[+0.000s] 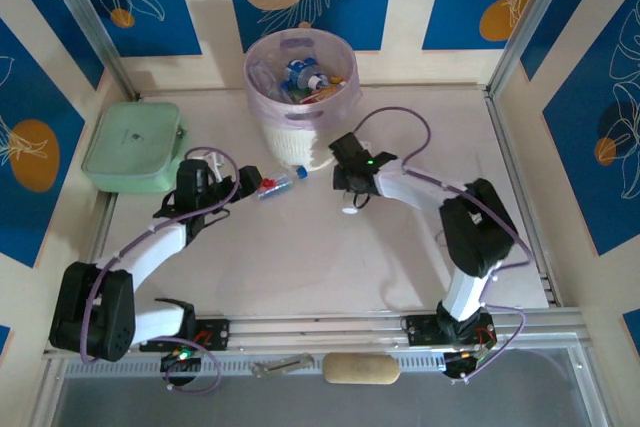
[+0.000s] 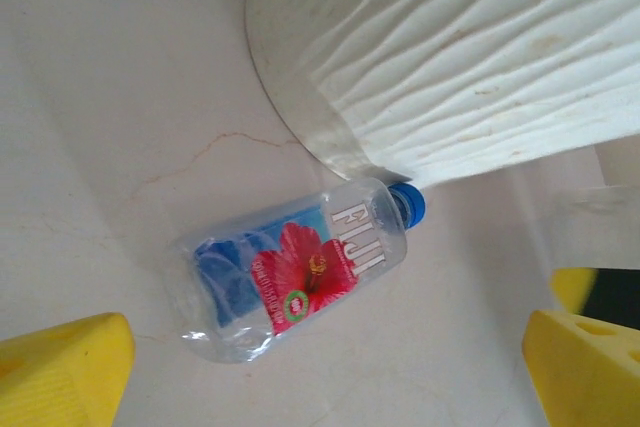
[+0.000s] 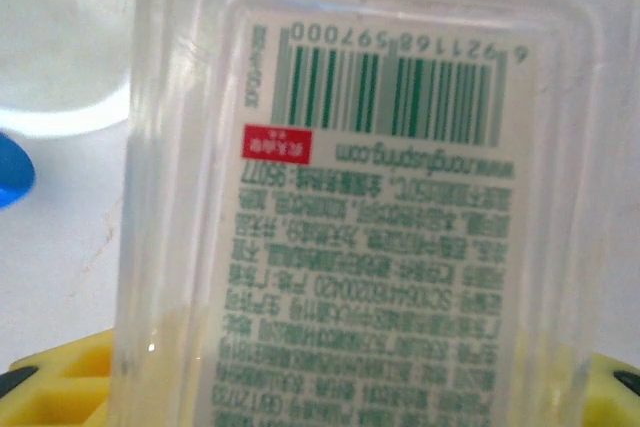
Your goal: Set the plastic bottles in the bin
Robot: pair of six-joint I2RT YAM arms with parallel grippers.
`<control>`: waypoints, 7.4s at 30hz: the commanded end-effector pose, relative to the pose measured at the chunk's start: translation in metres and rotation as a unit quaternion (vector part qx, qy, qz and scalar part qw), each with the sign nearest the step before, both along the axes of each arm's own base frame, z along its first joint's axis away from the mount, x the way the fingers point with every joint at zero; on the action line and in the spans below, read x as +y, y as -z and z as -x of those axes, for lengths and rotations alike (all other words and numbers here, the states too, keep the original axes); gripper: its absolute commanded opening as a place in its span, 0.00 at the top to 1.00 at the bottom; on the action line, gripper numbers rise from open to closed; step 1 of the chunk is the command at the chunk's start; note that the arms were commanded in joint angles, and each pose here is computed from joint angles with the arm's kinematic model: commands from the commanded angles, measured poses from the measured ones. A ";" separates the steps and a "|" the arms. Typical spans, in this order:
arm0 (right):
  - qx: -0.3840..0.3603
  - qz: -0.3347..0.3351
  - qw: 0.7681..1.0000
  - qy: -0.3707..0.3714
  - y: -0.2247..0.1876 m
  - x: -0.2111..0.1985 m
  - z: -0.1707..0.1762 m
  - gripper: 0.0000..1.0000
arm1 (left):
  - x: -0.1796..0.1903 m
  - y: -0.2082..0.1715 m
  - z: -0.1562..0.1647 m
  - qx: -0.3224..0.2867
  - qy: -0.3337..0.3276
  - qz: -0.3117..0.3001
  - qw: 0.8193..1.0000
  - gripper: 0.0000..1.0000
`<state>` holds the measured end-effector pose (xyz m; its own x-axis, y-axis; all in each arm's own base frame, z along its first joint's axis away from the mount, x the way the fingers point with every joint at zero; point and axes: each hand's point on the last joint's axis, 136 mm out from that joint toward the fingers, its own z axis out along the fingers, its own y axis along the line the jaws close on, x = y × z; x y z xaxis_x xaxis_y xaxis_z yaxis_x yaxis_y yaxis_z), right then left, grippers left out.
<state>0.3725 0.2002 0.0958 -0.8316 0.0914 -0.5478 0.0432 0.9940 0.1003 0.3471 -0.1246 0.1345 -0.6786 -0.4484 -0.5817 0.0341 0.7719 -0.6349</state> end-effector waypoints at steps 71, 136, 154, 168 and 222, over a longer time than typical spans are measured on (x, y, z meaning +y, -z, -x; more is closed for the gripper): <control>-0.269 -0.111 0.933 -0.211 -0.266 0.114 -0.174 0.01 | 0.034 0.011 0.026 -0.003 -0.010 0.069 0.998 0.01; -0.190 -0.190 0.962 -0.054 -0.146 -0.031 -0.011 0.01 | -0.089 0.082 -0.018 0.045 0.276 -0.252 0.927 0.01; -0.182 -0.191 0.964 -0.034 -0.139 -0.042 -0.009 0.01 | -0.096 0.104 -0.012 0.065 0.316 -0.368 0.872 0.14; -0.177 -0.192 0.965 -0.021 -0.135 -0.047 -0.007 0.01 | -0.111 0.078 -0.007 0.026 0.325 -0.353 0.877 0.47; -0.191 -0.207 0.958 0.058 -0.125 -0.096 0.026 0.01 | -0.133 -0.200 -0.172 -0.160 0.166 -0.227 0.946 0.61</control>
<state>0.3492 0.1100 0.2232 -0.5596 0.4279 -0.7097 0.0072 0.8588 0.5122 0.5214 -0.2598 0.3367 -0.4553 0.1222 -0.8819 0.4803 0.8678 -0.1278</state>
